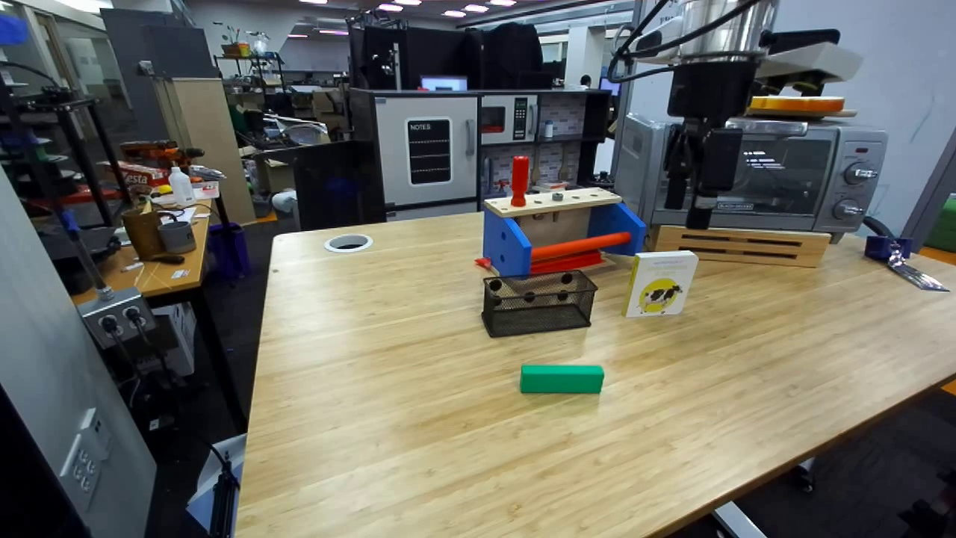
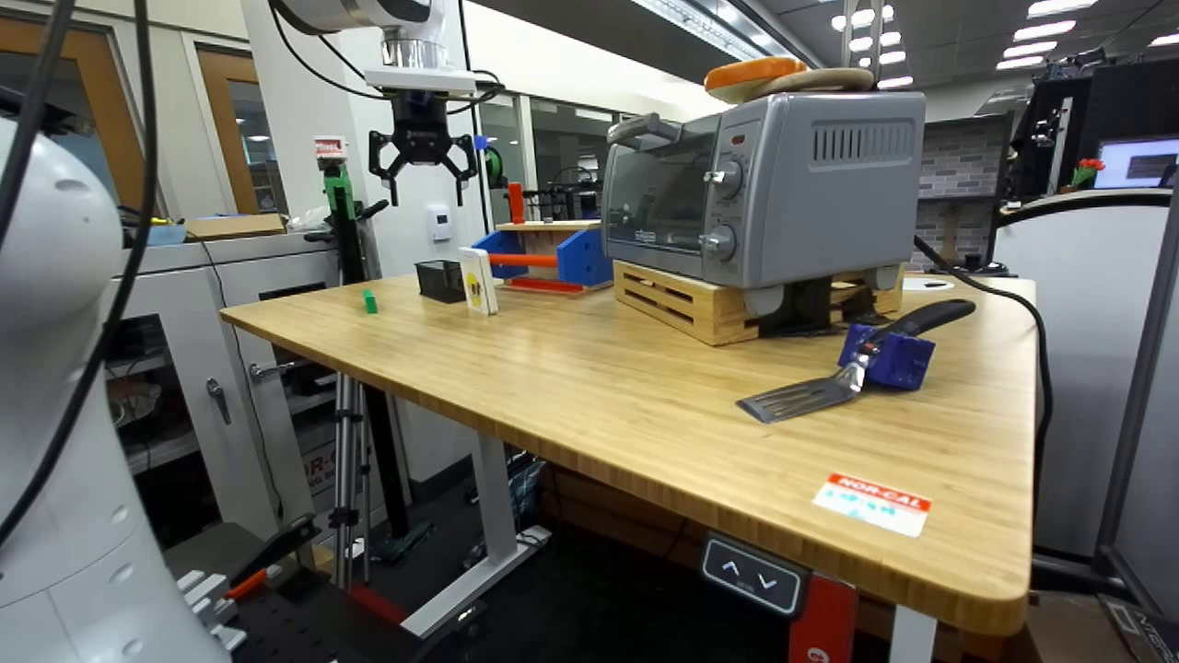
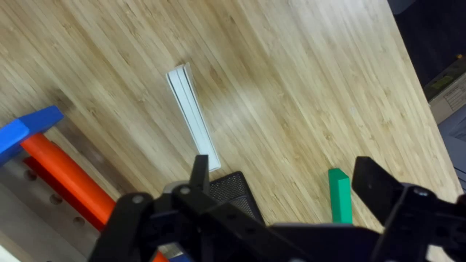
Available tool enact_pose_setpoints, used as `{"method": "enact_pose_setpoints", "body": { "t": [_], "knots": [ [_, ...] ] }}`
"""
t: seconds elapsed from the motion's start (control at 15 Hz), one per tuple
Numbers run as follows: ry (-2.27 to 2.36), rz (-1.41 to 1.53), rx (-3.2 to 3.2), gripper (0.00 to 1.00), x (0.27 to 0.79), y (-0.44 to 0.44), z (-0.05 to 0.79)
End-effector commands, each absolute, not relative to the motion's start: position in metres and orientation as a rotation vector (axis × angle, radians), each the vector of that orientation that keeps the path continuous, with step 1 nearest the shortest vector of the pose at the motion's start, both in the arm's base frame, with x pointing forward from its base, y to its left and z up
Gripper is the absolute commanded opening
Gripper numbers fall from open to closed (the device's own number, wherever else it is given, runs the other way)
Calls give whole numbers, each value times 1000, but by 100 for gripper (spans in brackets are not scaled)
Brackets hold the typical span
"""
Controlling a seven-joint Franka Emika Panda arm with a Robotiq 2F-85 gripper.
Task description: Place the yellow and white book inside the black box
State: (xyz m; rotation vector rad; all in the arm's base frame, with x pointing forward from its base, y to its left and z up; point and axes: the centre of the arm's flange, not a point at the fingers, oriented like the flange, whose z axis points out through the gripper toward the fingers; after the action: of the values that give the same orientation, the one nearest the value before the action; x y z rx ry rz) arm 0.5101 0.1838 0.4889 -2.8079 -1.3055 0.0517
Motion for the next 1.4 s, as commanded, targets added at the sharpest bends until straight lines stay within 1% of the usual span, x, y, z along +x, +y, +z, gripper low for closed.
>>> {"method": "enact_pose_setpoints", "body": {
  "t": [0.0,0.33,0.53,0.6,1.13,1.33],
  "knots": [
    [-1398,83,-2814,100,527,167,498],
    [-1554,59,-2796,100,547,132,517],
    [-1545,28,-2791,100,552,129,519],
    [-1527,12,-2801,100,543,129,516],
    [-1527,11,-2800,100,545,129,516],
    [-1649,-33,-2634,100,542,128,514]
  ]
}}
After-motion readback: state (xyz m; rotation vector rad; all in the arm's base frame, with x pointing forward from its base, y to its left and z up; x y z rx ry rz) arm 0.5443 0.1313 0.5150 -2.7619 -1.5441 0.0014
